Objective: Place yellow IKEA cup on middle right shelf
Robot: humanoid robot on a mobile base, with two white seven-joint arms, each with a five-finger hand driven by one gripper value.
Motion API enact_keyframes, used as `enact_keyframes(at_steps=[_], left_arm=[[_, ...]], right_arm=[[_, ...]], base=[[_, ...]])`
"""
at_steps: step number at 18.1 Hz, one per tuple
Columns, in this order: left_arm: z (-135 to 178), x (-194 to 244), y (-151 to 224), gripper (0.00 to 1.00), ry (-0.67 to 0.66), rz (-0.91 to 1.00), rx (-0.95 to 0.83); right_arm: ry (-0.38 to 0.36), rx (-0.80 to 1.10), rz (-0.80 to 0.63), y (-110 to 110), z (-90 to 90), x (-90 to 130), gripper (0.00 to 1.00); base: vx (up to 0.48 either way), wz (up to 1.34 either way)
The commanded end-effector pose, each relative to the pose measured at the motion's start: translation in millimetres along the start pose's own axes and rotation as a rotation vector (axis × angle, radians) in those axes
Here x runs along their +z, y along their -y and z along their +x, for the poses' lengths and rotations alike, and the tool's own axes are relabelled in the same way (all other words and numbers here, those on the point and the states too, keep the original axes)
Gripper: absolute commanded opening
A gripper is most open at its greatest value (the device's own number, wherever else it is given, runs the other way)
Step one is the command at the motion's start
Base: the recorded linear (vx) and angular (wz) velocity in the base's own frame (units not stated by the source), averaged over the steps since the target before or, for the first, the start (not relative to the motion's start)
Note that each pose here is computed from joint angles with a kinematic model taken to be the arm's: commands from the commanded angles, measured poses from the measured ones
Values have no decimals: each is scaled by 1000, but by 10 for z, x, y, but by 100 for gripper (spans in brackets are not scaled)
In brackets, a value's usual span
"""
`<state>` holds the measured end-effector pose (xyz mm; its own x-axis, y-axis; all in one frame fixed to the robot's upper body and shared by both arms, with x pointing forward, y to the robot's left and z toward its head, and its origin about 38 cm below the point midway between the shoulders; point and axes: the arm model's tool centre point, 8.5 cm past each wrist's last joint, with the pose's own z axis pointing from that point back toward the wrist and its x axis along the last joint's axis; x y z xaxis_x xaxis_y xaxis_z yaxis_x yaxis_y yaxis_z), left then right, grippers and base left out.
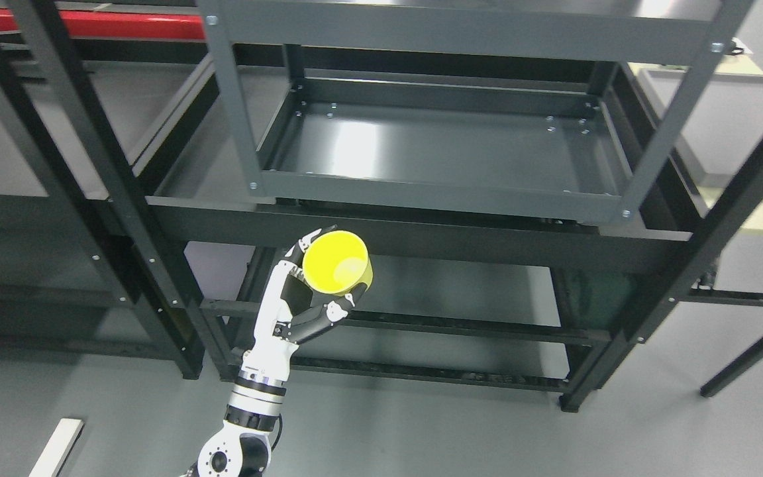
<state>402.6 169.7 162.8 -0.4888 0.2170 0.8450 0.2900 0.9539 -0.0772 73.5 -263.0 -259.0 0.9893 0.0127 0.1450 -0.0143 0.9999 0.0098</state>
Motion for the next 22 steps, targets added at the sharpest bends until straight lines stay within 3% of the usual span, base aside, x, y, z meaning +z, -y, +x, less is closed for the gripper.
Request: enact_keyframes(at_steps=[1,11,22], left_arm=[[143,-91,-31,0,42,-16,-19],[371,-317,90,0,123,-64,-18],[1277,-1063,551,0,409,-235,-29]], right_arm=[[-8,-5,-227,277,-65,34,99],[-8,-5,-227,277,-65,34,99],[-8,-5,-227,277,-65,34,99]], base=[[-23,-346],[17,9],[37,-55]])
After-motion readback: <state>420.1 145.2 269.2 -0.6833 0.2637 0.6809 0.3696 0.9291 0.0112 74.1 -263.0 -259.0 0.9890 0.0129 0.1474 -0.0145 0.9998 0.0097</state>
